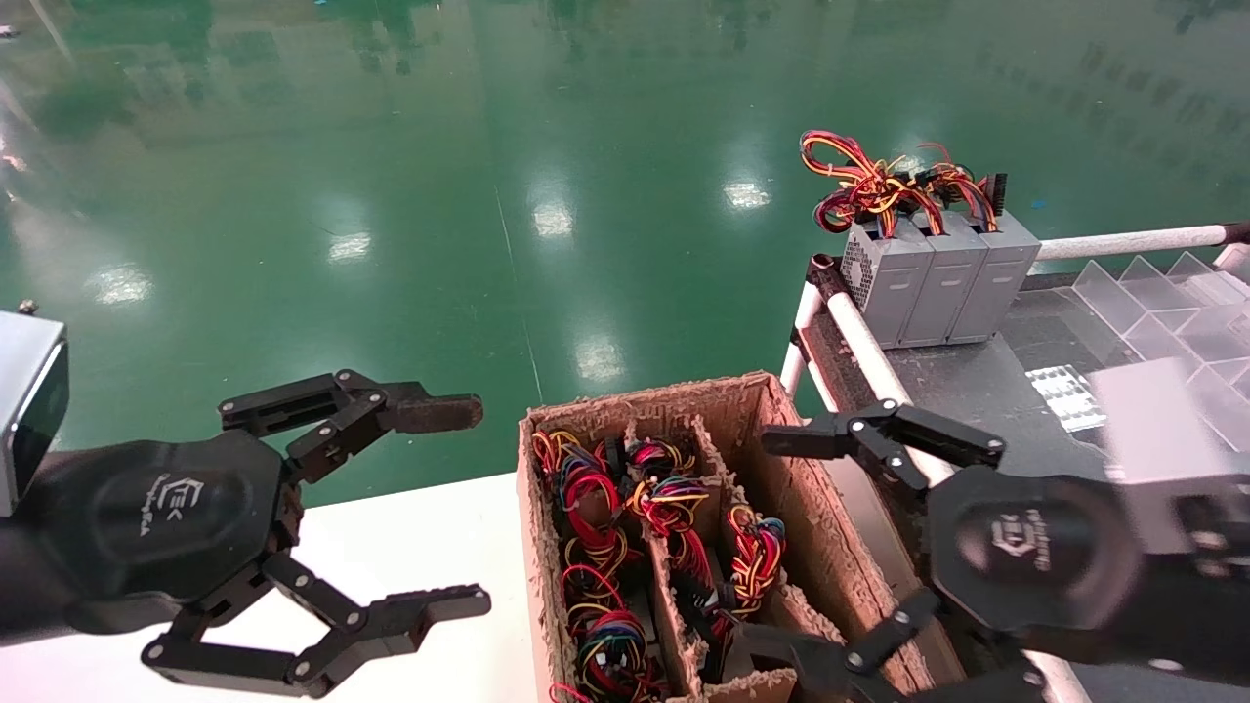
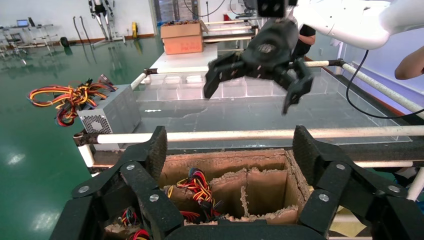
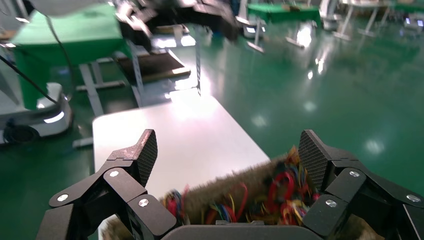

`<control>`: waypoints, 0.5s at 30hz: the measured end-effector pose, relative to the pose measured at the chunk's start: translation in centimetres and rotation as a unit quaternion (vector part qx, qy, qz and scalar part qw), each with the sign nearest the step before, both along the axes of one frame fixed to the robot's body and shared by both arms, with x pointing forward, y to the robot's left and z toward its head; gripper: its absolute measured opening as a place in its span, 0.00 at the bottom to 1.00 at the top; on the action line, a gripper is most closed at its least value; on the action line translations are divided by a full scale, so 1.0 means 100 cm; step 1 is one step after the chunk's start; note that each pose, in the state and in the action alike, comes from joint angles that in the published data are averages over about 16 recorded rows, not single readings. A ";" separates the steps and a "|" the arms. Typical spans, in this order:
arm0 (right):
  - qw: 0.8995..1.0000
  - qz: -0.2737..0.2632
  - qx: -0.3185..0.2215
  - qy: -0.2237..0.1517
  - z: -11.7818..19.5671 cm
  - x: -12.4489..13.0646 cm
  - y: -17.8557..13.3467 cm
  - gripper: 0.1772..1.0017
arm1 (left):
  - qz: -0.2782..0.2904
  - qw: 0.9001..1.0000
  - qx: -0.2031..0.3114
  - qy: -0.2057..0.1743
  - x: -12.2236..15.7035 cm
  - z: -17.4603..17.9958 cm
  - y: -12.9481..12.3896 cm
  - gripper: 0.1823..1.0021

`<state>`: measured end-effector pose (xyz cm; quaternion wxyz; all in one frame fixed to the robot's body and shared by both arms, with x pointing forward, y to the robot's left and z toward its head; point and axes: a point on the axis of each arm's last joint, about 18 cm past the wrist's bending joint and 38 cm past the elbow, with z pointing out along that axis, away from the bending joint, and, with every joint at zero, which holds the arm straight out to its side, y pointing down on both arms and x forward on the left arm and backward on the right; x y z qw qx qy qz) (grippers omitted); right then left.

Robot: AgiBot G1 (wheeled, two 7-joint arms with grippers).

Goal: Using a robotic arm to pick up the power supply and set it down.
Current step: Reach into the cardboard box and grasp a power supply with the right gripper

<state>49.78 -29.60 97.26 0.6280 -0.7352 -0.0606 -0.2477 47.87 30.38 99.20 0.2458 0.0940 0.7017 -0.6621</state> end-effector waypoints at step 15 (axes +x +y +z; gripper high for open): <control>0.990 -0.007 -0.104 0.096 -0.061 0.038 0.056 1.00 | 0.000 1.000 0.000 0.000 0.000 0.000 0.000 0.98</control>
